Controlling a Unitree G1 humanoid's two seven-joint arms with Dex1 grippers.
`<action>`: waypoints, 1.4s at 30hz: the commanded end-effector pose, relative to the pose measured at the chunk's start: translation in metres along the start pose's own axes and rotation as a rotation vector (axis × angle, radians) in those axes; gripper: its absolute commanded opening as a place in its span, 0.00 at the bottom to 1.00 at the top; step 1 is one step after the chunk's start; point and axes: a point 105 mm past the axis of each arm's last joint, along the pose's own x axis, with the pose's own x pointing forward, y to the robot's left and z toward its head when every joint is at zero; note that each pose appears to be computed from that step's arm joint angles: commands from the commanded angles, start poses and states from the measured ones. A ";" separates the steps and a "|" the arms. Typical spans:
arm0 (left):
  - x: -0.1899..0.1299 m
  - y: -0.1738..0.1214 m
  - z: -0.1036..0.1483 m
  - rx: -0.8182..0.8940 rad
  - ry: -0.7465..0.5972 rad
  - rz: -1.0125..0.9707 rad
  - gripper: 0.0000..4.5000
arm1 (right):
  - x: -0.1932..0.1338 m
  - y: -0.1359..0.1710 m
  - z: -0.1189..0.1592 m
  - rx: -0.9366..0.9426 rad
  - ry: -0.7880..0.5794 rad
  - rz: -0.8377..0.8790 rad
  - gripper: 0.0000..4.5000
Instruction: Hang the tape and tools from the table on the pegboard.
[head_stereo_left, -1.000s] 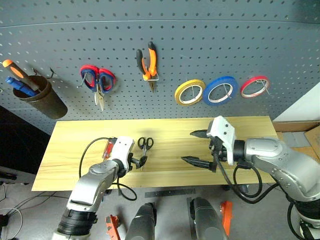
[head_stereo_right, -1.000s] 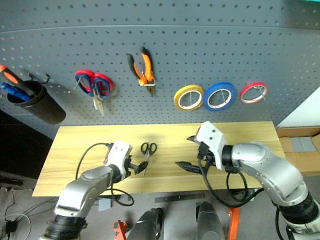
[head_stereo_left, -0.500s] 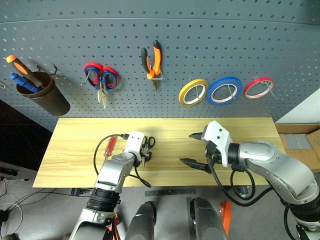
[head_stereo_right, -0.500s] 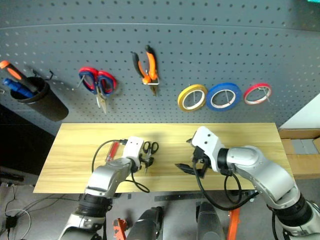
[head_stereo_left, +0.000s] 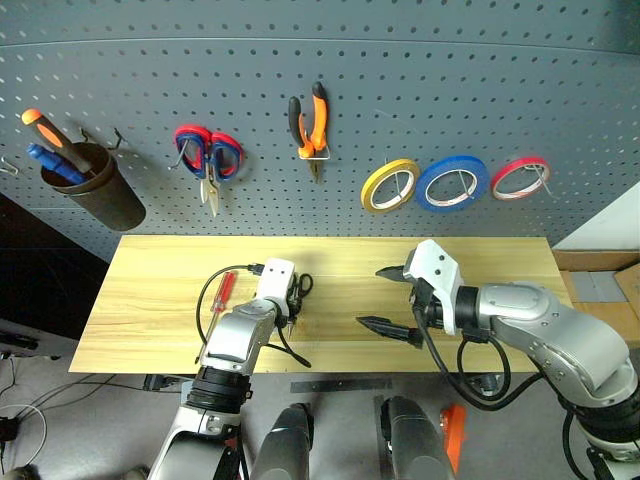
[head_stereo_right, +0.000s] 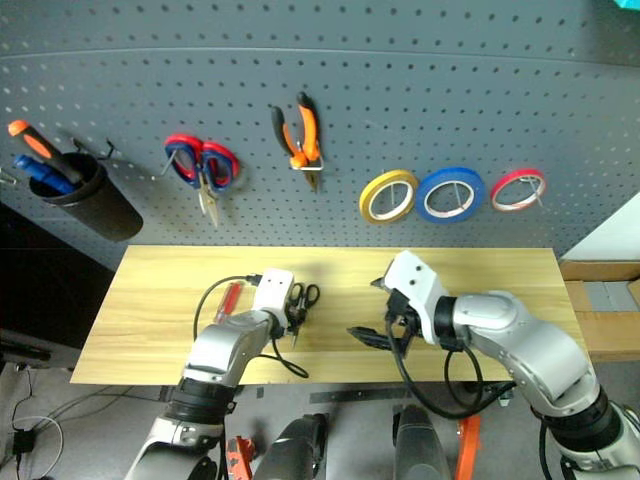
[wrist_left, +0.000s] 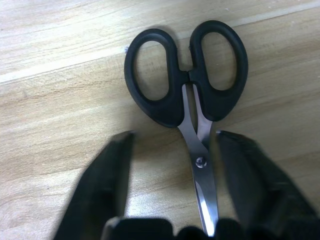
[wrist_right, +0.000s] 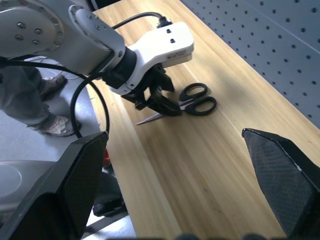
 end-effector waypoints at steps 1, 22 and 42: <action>0.005 0.006 -0.028 0.004 0.096 0.005 0.29 | -0.004 0.003 0.009 -0.010 -0.034 0.012 1.00; -0.069 0.078 0.017 0.096 -0.395 0.051 0.04 | -0.009 -0.005 0.059 -0.132 -0.285 -0.046 1.00; -0.190 0.089 0.065 0.323 -0.913 0.236 0.04 | -0.013 -0.005 0.088 -0.266 -0.437 0.073 1.00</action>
